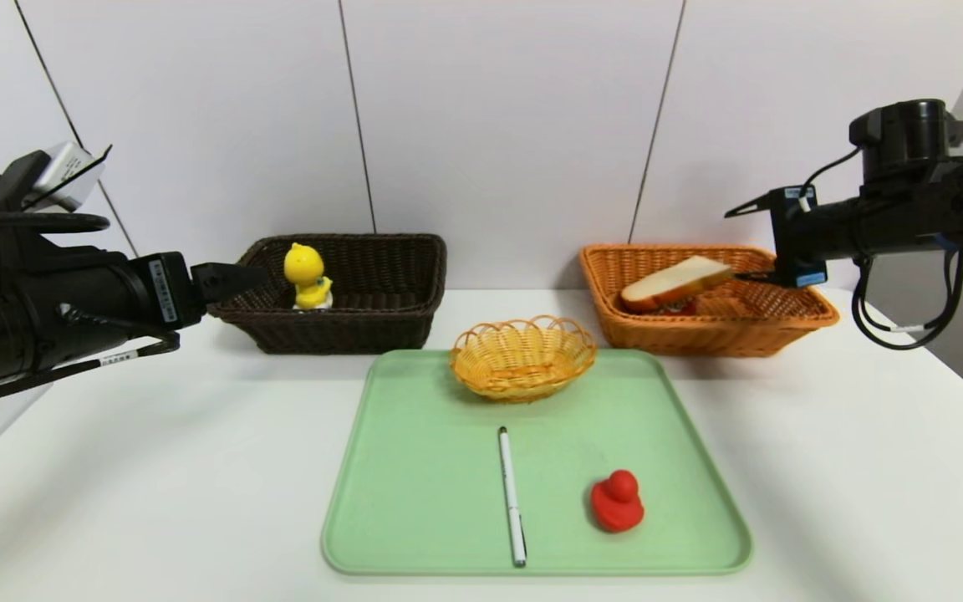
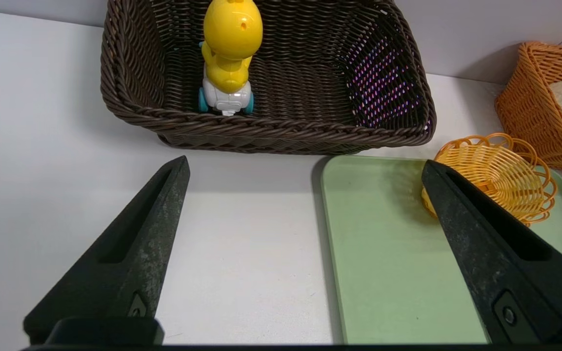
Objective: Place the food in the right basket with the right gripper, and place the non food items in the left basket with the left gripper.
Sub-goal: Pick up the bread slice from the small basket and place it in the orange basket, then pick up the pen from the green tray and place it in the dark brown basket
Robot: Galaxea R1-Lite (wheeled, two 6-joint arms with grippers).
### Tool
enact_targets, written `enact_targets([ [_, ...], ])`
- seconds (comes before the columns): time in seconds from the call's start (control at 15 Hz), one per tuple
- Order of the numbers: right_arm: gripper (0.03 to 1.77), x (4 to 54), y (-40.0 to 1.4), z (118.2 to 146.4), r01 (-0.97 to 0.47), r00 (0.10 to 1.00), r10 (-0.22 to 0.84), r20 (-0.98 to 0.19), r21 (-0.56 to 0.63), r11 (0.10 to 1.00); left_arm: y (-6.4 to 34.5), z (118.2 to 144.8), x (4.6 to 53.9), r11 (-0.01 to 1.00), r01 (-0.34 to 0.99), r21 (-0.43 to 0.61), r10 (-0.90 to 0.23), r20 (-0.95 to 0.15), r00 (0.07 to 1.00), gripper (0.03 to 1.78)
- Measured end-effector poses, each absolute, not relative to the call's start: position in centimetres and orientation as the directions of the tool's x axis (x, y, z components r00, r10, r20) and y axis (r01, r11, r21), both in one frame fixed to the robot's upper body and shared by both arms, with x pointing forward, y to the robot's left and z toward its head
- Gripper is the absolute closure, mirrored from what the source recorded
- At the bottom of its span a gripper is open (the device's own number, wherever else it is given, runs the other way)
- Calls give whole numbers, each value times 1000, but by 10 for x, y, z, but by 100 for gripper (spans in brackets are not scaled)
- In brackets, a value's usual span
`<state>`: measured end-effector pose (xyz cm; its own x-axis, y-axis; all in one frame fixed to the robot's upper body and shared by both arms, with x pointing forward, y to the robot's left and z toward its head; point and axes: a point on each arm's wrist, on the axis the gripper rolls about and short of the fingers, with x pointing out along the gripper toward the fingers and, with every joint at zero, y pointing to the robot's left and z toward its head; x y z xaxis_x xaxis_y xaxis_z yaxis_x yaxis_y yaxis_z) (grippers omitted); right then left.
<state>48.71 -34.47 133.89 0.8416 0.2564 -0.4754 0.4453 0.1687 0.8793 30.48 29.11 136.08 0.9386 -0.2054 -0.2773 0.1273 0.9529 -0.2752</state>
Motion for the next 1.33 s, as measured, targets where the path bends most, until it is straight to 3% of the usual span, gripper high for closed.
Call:
enact_targets([
  [0.2,39,469,-343,1360,448,837,258,-482,875,182,291,1365,303,953,130,-275,-205,-266,942,12],
  [0.33,32,450,-341,1374,451,823,259,-506,858,245,292,1367,302,952,132,-275,-205,-257,944,12],
  [0.53,25,415,-332,1401,349,833,277,-479,844,408,288,1368,293,950,149,-273,-225,-273,936,12],
  [0.73,20,370,-312,1418,242,787,317,-530,738,630,282,1368,277,945,180,-274,-264,-313,912,12],
  [0.93,16,333,-295,1432,126,759,340,-556,638,760,279,1369,258,935,206,-288,-301,-342,890,12],
  [1.33,12,275,-272,1430,20,670,389,-632,539,842,247,1369,220,909,267,-319,-391,-437,810,12],
])
